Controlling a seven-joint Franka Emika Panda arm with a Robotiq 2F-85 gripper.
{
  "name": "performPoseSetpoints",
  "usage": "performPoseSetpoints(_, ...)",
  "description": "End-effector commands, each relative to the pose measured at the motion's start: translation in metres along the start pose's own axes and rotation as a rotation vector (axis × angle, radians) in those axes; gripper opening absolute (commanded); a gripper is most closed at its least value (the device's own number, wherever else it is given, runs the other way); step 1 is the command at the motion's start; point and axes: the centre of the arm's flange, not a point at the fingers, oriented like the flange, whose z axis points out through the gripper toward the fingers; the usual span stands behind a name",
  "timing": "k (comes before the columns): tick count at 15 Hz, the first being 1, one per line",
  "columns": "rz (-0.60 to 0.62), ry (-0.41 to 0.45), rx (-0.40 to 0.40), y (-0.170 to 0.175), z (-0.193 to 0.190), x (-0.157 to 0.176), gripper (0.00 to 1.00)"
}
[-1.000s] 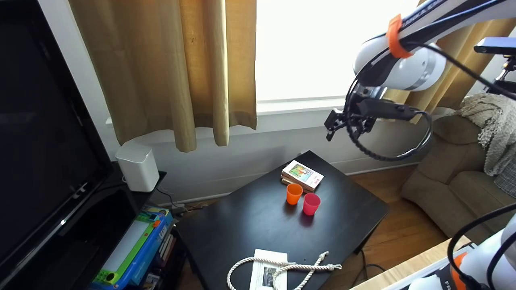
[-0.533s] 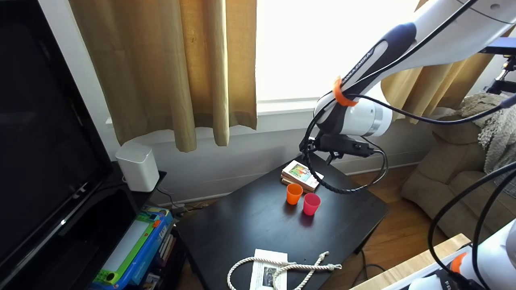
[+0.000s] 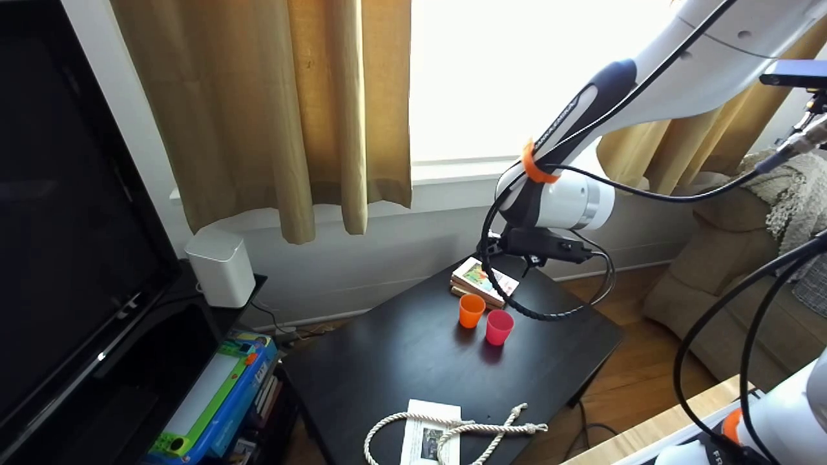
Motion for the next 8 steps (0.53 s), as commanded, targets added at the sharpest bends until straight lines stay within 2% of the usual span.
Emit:
performPoseSetpoints(1, -0.026, -0.073, -0.031, -0.002, 0.060, 0.010, 1.00)
performPoseSetpoints(8, -0.096, -0.138, -0.085, 0.011, 0.153, 0.010, 1.00)
